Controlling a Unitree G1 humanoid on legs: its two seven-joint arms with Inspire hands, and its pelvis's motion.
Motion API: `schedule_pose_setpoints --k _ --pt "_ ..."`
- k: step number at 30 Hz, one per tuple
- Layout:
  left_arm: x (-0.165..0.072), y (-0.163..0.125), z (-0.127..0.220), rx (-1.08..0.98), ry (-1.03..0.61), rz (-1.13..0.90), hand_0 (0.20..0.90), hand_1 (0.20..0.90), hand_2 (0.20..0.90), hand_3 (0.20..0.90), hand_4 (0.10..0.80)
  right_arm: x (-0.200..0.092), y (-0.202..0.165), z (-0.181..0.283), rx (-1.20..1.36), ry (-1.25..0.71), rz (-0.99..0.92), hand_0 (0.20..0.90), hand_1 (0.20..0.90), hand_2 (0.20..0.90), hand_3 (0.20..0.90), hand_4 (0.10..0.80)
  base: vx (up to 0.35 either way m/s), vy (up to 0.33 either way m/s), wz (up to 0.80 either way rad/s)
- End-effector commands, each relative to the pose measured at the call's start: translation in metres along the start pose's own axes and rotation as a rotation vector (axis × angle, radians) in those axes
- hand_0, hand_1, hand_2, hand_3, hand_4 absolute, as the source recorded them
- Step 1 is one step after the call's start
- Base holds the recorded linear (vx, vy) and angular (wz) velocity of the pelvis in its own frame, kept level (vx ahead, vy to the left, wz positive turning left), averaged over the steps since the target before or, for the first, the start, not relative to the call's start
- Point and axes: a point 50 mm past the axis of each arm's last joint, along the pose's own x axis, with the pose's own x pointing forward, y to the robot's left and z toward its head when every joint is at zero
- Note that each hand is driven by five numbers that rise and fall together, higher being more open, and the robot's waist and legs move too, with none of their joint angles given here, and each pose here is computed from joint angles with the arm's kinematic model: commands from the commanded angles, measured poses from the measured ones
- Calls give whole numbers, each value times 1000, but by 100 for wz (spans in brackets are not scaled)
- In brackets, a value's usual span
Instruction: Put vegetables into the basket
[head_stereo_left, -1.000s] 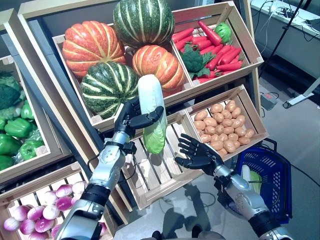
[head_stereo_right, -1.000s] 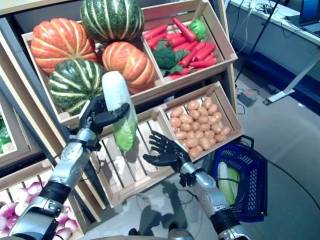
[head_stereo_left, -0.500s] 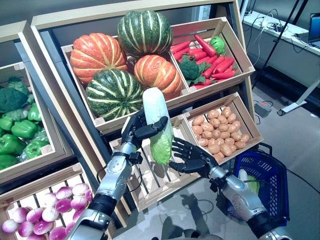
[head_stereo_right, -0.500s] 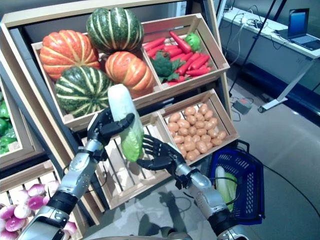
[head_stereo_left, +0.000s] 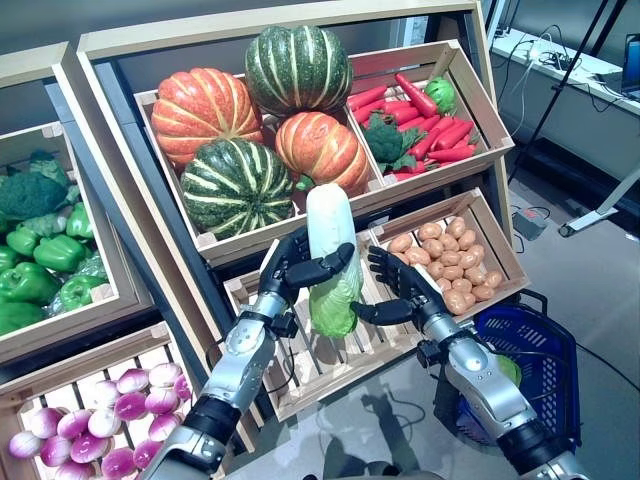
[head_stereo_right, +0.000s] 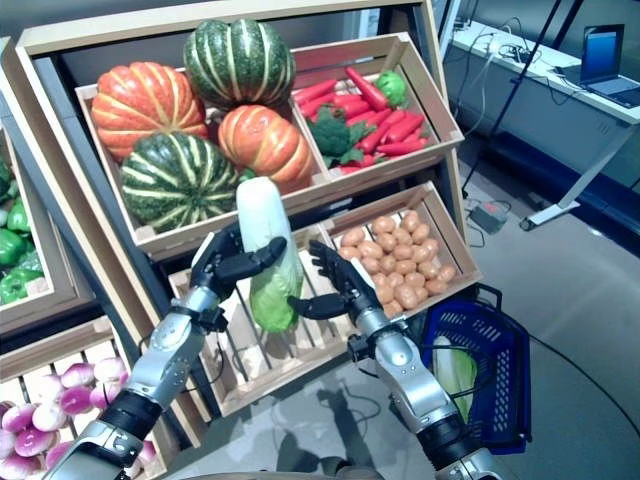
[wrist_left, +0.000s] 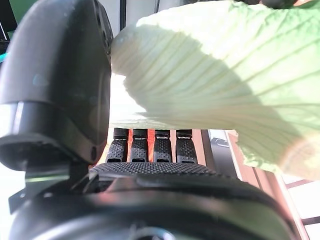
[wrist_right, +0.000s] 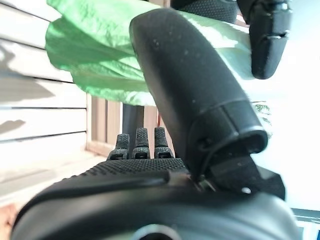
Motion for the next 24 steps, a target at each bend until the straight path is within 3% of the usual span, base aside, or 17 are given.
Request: schedule_pose_setpoints --k 1,16,24 --pt "18 -24 55 -20 -303 -100 300 300 300 300 400 15 2 56 -20 -275 -37 900 900 900 900 800 0 0 0" --pt "19 -35 57 -58 -307 -208 300 300 300 300 400 18 28 30 342 -115 208 900 900 900 900 800 4 -5 2" --pt "19 -46 48 -176 -254 -367 300 300 300 300 400 20 36 25 442 -107 323 900 900 900 900 800 7 -5 3"
